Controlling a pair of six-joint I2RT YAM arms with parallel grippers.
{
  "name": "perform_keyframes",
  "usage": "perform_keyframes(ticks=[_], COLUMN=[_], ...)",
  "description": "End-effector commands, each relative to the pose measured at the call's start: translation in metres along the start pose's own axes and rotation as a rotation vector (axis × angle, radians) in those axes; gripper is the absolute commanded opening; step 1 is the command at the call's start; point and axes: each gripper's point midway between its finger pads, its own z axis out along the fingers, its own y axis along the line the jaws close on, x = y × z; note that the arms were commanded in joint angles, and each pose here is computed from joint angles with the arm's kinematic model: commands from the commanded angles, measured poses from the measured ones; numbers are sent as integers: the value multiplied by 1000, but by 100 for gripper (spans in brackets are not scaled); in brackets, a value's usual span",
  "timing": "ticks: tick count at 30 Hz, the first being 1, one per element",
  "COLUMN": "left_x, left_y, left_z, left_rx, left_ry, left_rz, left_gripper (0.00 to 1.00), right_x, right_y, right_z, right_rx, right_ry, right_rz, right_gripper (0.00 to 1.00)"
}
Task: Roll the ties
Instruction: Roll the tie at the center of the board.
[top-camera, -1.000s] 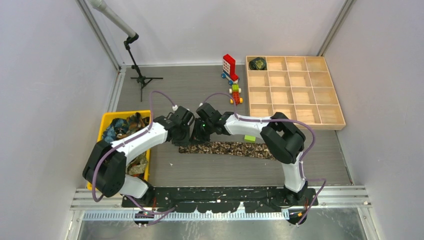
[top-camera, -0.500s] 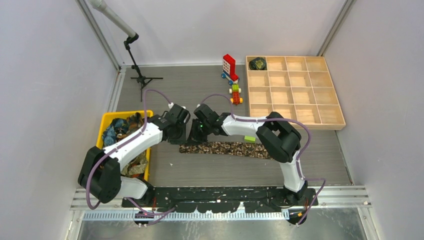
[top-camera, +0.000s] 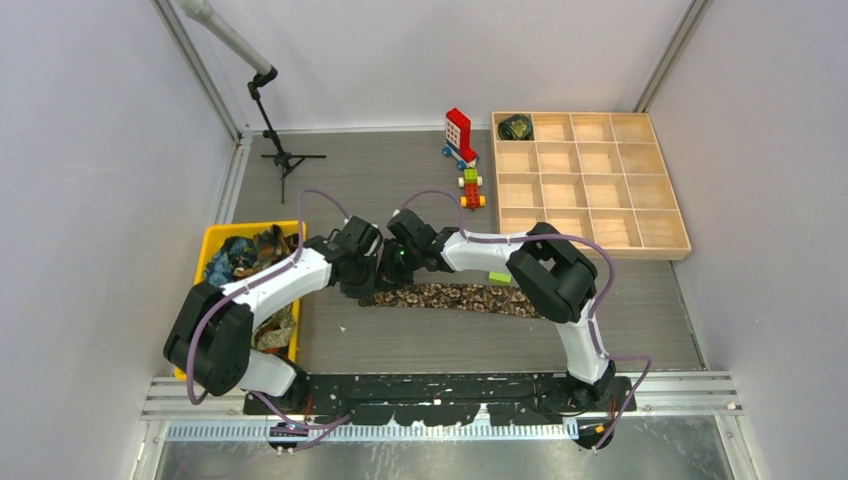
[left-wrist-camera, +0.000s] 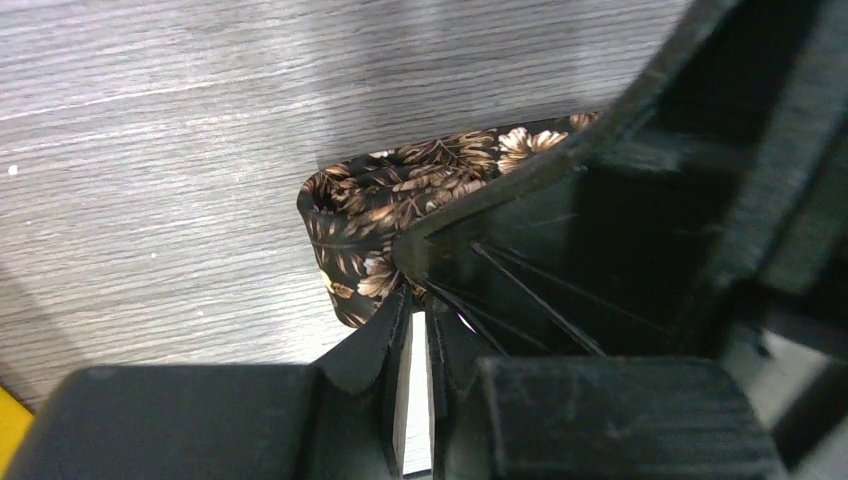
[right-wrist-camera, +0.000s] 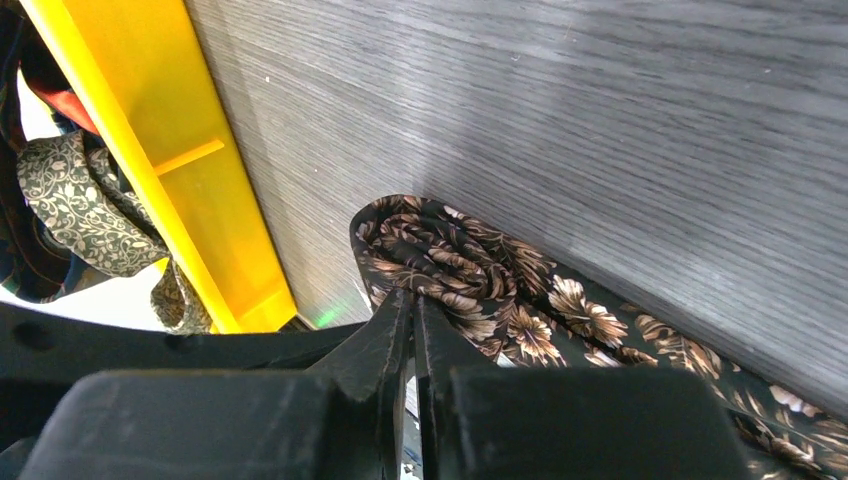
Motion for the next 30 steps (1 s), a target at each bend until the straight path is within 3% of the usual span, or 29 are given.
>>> perform_keyframes(ticks=[1,16,30], left_x=[0,-8,-15], left_y=[-6,-11,-16], left_z=[13,14,-1], left_rx=[37,45,58], left_ry=[4,0,-14], left_rz=[6,-9,-13], left_gripper=[11,11,11], right_x=[2,2,4], right_y=[10,22,-3], right_z=[0,-36,-21], right_rx=[-36,1,64], right_ry=[1,-10,-4], right_rz=[-10,-77,-68], right_gripper=[11,12,12])
